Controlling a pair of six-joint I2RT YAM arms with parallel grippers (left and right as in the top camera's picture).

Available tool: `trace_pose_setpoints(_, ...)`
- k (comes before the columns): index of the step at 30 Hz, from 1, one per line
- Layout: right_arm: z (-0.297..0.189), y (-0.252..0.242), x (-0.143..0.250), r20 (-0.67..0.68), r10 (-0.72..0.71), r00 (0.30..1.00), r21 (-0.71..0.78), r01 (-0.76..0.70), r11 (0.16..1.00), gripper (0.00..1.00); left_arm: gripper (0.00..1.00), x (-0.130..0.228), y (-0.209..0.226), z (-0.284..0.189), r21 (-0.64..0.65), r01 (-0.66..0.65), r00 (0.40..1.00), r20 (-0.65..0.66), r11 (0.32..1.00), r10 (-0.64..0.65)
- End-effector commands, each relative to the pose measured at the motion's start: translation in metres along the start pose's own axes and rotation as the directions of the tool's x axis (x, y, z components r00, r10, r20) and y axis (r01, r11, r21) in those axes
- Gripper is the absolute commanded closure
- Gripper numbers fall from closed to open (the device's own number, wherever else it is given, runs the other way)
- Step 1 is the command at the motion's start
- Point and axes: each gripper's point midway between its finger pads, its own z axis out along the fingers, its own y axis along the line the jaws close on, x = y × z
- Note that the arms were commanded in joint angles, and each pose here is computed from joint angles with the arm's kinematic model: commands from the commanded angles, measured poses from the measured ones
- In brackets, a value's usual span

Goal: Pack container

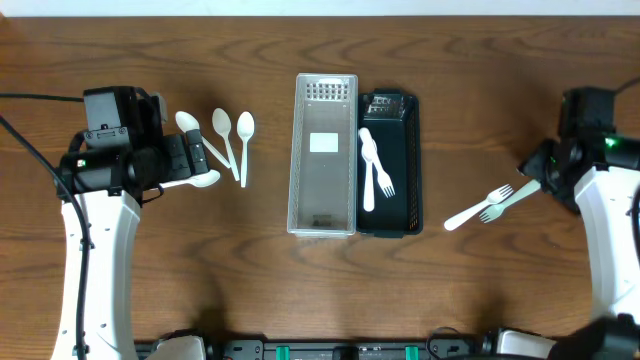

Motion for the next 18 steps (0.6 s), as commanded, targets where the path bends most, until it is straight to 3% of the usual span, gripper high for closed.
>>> trace_pose_setpoints(1,0.028,0.000,0.027,-0.109,-0.012,0.994,-0.038,0.008,0.999,0.31,0.02,-0.006,0.003,-0.002,-0.014,-0.014,1.000,0.010,1.000,0.014)
trace_pose_setpoints(14,0.086,0.011,0.047,-0.035,-0.005,0.999,-0.126,0.000,0.992,0.37,0.02,-0.006,0.003,-0.002,-0.014,-0.014,1.000,0.010,1.000,0.014)
trace_pose_setpoints(18,0.090,0.010,0.050,-0.045,-0.006,0.999,-0.119,0.001,0.993,0.44,0.02,-0.006,0.003,-0.002,-0.013,-0.014,1.000,0.011,1.000,0.014)
